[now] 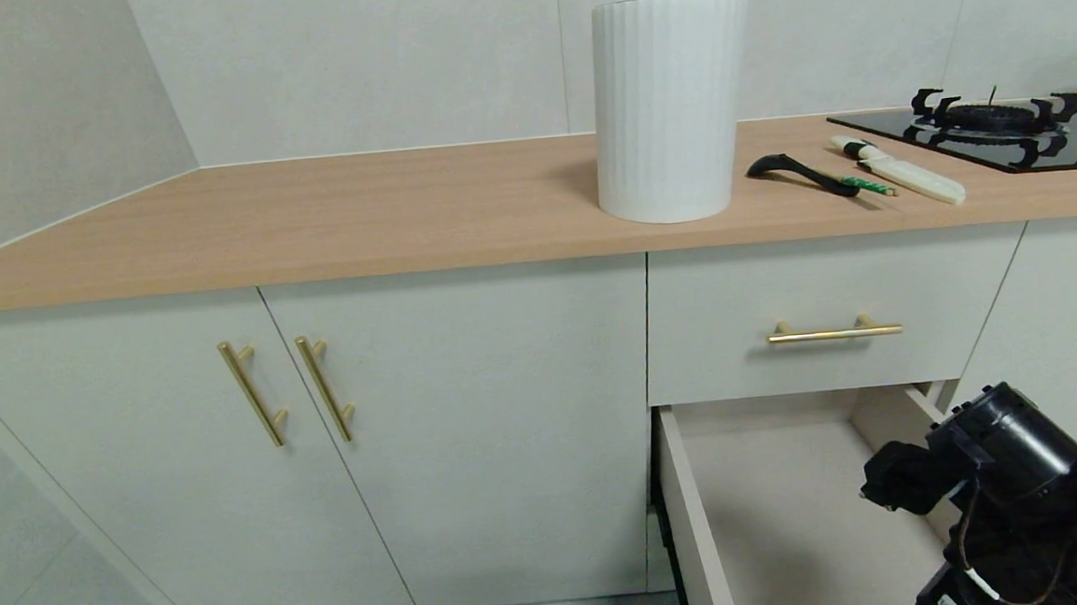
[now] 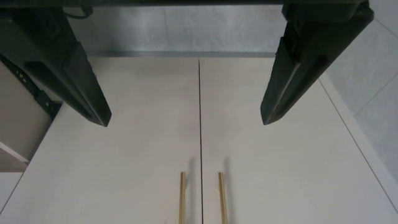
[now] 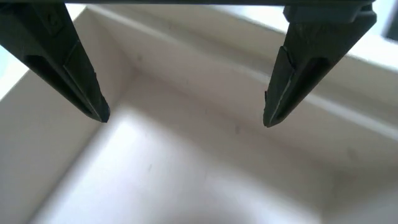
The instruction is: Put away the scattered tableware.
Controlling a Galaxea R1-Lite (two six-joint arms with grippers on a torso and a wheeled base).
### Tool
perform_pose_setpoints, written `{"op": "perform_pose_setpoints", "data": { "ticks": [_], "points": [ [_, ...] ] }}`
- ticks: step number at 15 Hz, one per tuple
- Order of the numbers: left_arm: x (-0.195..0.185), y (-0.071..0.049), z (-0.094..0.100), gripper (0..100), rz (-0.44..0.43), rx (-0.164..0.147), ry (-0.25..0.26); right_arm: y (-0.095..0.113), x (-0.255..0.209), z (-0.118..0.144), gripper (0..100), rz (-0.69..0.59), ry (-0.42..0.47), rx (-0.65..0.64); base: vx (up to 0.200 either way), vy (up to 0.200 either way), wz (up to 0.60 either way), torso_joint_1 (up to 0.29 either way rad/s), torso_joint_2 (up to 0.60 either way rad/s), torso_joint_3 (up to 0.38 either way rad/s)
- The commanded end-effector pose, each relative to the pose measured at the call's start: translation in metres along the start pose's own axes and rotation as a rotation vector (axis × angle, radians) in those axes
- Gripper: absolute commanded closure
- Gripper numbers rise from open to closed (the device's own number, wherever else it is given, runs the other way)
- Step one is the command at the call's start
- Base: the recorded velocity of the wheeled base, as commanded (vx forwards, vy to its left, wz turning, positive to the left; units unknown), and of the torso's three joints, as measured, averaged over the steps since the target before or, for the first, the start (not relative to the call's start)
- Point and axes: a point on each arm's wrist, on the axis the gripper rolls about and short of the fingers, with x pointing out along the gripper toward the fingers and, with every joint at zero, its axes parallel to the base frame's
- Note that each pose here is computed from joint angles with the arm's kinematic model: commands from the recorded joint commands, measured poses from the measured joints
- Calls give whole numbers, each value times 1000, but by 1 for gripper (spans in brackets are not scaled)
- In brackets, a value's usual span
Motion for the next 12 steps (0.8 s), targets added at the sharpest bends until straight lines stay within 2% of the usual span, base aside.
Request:
{"op": "perform_pose_setpoints", "data": {
  "ticks": [1, 3, 6, 12],
  "points": [
    [0, 0, 0, 0, 0, -1, 1, -5, -2, 12, 0, -15, -90, 75, 0, 0, 0, 0, 0, 0],
    [0, 0, 0, 0, 0, -1, -1, -9, -2, 23, 0, -25, -200, 155, 0, 0, 0, 0, 0, 0],
    [0, 0, 0, 0, 0, -1, -1, -15, -4, 31, 0, -40, -285, 195, 0, 0, 0, 0, 0, 0],
    [0, 0, 0, 0, 0, -1, -1, -21, -6, 34, 0, -107, -335, 224, 0, 0, 0, 8, -38, -30]
  ]
}}
